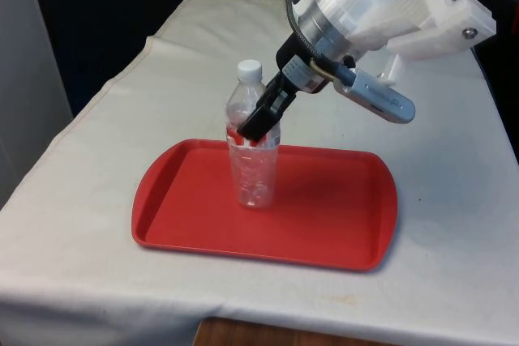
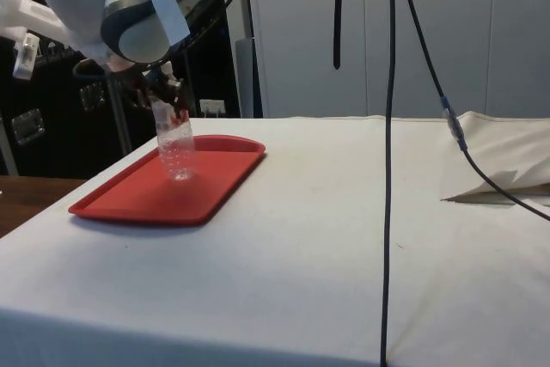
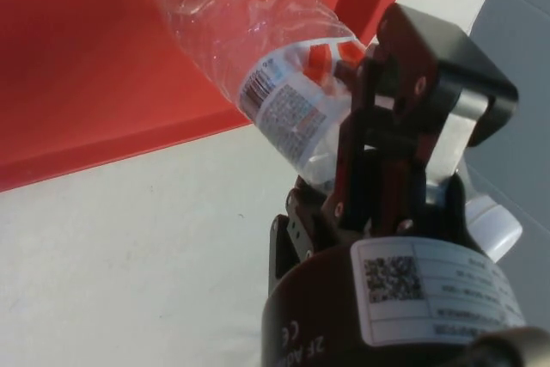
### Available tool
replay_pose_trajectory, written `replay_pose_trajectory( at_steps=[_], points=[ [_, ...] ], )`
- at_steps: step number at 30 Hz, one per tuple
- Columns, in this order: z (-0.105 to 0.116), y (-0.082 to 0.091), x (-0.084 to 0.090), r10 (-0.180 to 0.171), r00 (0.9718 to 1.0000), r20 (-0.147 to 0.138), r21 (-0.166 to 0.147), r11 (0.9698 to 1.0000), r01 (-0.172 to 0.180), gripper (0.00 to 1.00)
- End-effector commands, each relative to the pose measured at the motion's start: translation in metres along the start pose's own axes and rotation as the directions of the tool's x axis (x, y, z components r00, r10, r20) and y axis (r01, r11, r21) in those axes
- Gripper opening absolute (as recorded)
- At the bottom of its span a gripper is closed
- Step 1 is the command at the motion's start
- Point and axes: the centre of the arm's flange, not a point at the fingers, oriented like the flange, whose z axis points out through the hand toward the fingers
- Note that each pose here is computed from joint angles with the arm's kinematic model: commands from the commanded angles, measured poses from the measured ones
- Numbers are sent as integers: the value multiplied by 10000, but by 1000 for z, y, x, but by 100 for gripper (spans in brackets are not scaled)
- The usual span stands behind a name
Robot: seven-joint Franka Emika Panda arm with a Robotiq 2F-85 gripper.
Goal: Place the bottle upright on the tray.
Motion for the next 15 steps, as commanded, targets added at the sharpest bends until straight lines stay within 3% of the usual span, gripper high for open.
replay_pose_trajectory(
  at_steps=[1, 4, 5, 6, 13, 15],
  points=[
    [0, 0, -1, 6, 10000, 18, 9, 10000, -6, 39],
    [0, 0, 0, 0, 10000, -4, -9, 10000, 0, 52],
    [0, 0, -1, -4, 10000, 14, 0, 10000, 4, 52],
    [0, 0, -1, -8, 10000, 6, 3, 10000, 8, 62],
    [0, 0, 0, -4, 10000, -20, -24, 10000, 4, 100],
    [0, 0, -1, 2, 10000, 2, -6, 10000, -2, 100]
  ],
)
